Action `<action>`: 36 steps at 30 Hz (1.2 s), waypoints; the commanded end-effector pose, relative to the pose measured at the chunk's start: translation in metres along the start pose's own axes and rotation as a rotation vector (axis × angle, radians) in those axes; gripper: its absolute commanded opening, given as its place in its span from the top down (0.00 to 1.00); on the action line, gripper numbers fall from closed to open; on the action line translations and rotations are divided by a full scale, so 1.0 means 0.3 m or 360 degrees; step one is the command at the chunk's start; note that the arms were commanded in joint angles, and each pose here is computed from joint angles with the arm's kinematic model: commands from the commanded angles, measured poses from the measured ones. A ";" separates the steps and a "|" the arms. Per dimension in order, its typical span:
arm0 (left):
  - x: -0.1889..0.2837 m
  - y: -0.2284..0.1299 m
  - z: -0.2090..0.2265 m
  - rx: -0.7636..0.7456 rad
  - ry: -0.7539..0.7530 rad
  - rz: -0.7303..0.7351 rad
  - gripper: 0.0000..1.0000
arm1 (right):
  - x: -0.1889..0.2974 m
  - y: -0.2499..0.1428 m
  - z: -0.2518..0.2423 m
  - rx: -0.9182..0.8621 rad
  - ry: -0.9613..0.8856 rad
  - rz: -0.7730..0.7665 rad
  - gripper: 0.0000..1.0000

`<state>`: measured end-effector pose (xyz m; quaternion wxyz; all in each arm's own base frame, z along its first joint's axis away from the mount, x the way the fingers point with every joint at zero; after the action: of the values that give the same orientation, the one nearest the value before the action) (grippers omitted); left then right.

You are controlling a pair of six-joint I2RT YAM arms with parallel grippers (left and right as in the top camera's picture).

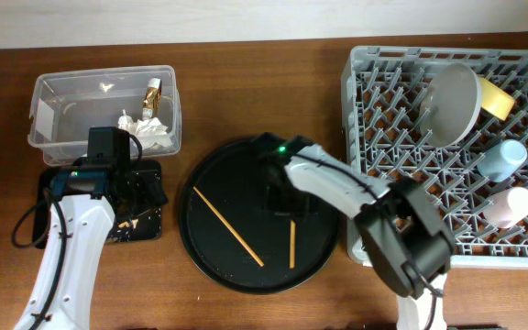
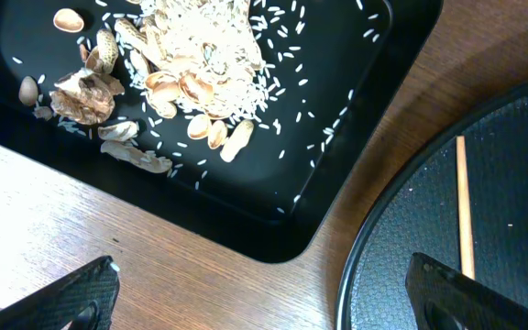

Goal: Sort waste into correct bins and load items into the dishwasher rack
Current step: 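Carry the chopstick with the right gripper into the rack's left side, then return the right gripper to the round tray and grasp the second chopstick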

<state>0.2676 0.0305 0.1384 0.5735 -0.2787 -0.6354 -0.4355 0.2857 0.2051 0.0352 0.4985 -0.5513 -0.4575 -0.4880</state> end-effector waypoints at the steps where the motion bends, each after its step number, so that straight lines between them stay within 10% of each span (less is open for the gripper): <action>1: 0.012 0.002 0.005 0.0023 0.0002 -0.0024 0.01 | 0.236 0.061 -0.062 0.0203 0.0148 -0.0278 0.96; 6: 0.012 0.003 0.005 0.0023 0.0001 -0.0025 0.01 | 0.513 0.109 -0.365 0.0030 0.0137 -0.0618 0.96; 12: 0.012 0.003 0.005 0.0024 0.0000 -0.0026 0.01 | 0.430 0.115 -0.588 -0.0052 0.0046 -0.0403 0.96; 18: 0.012 0.003 0.005 0.0024 0.0001 -0.0024 0.01 | 0.309 0.132 -0.546 -0.0034 0.0130 -0.0250 0.92; 23: 0.012 0.002 0.005 0.0023 0.0002 -0.0024 0.01 | 0.311 0.138 -0.541 -0.0035 0.0143 -0.0258 0.56; 36: 0.012 0.002 0.005 0.0023 0.0001 -0.0023 0.01 | 0.574 0.044 -0.153 0.0410 0.0413 -0.0672 0.53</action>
<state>0.2676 0.0306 0.1384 0.5735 -0.2786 -0.6353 -0.4356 0.3169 0.1342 0.2092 0.4915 -0.3200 -0.5577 -0.5874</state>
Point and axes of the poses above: each gripper's point midway between its finger pads, its own x axis back along the fingers, its own z axis along the line the jaws close on, y = z × x, the point moved 2 cm from there along x, back along the fingers
